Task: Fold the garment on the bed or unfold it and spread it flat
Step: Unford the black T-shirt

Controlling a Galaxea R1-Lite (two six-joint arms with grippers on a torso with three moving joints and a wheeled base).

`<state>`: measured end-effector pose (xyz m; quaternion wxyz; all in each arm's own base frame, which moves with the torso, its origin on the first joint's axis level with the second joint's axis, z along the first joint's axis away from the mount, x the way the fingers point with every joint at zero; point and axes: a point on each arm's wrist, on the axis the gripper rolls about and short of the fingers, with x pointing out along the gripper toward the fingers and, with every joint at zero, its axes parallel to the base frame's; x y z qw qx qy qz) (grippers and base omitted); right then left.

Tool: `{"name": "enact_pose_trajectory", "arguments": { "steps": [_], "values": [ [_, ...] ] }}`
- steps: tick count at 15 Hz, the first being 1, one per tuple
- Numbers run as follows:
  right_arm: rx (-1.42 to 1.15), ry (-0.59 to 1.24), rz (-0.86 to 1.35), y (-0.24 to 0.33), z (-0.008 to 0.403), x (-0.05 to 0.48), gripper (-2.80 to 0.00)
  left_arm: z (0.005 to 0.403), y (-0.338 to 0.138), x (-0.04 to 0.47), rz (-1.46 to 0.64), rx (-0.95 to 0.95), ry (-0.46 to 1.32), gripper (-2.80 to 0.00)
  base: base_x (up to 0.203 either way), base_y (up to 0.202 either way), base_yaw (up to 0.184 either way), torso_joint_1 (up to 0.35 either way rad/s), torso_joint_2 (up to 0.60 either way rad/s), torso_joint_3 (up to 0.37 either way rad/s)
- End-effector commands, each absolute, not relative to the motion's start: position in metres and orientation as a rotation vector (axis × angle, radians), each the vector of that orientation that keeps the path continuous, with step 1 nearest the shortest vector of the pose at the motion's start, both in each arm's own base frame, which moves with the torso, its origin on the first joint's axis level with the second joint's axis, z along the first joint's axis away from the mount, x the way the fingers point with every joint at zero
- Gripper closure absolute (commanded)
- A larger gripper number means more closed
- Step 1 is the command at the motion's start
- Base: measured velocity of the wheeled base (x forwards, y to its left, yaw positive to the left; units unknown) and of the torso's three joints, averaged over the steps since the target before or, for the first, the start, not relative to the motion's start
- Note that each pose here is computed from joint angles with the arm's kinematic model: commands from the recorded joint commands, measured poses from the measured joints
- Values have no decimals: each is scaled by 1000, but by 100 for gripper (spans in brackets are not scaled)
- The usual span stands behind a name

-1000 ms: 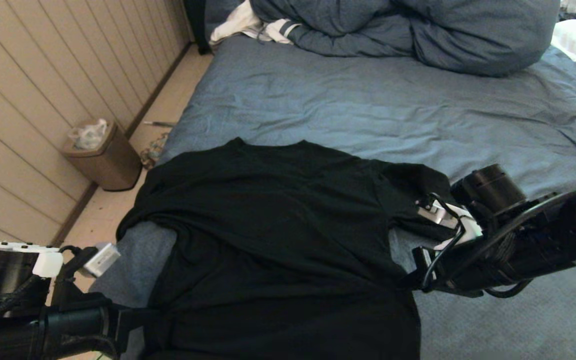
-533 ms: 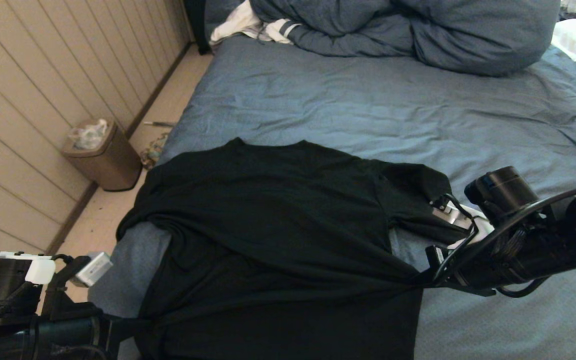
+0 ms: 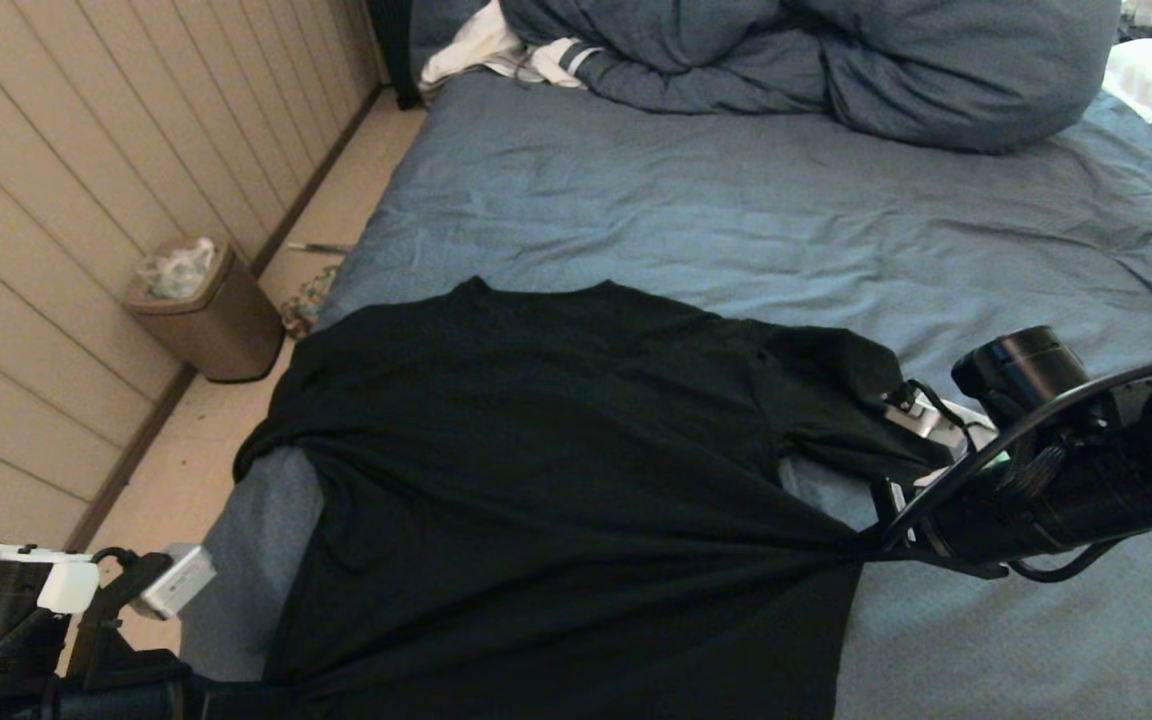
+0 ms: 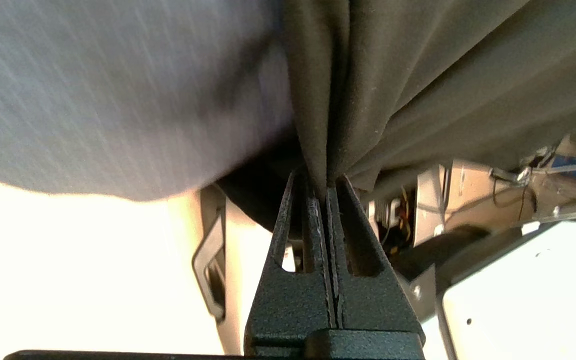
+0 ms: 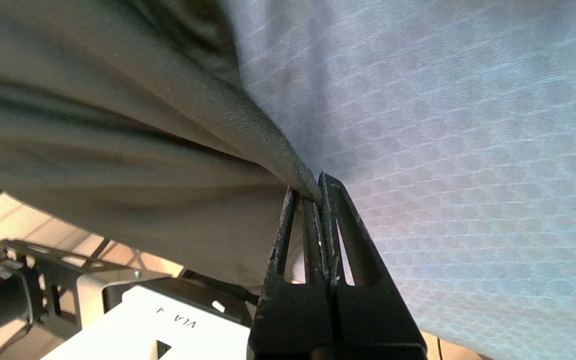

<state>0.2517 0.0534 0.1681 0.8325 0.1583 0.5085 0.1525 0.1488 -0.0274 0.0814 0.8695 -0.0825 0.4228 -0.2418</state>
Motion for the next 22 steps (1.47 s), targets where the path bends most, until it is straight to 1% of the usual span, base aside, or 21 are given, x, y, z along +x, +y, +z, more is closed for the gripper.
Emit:
{"name": "enact_pose_trajectory", "arguments": {
  "steps": [1, 8, 12, 14, 15, 20, 22],
  "values": [
    [339, 1084, 320, 53, 166, 254, 0, 79, -27, 145, -512, -172, 893, 0, 0, 0, 0, 0, 0, 0],
    [338, 1095, 323, 55, 164, 255, 0, 78, -26, 136, -512, -169, 888, 0, 0, 0, 0, 0, 0, 0],
    [339, 1088, 324, 54, 167, 252, 0, 91, -25, 132, -518, -159, 803, 0, 0, 0, 0, 0, 0, 0],
    [335, 1080, 331, 55, 169, 250, 0, 93, -25, 132, -516, -161, 803, 0, 0, 0, 0, 0, 0, 0],
    [331, 1078, 335, 56, 170, 249, -280, 94, -25, 133, -516, -162, 801, -280, 0, 0, 0, 0, 0, 0],
    [307, 1037, 358, 54, 180, 240, -280, 97, -27, 121, -545, -144, 788, -280, 0, 0, 0, 0, 0, 0],
    [310, 1007, 364, 53, 188, 237, -280, 105, -27, 119, -546, -136, 733, -280, 0, 0, 0, 0, 0, 0]
  ]
}}
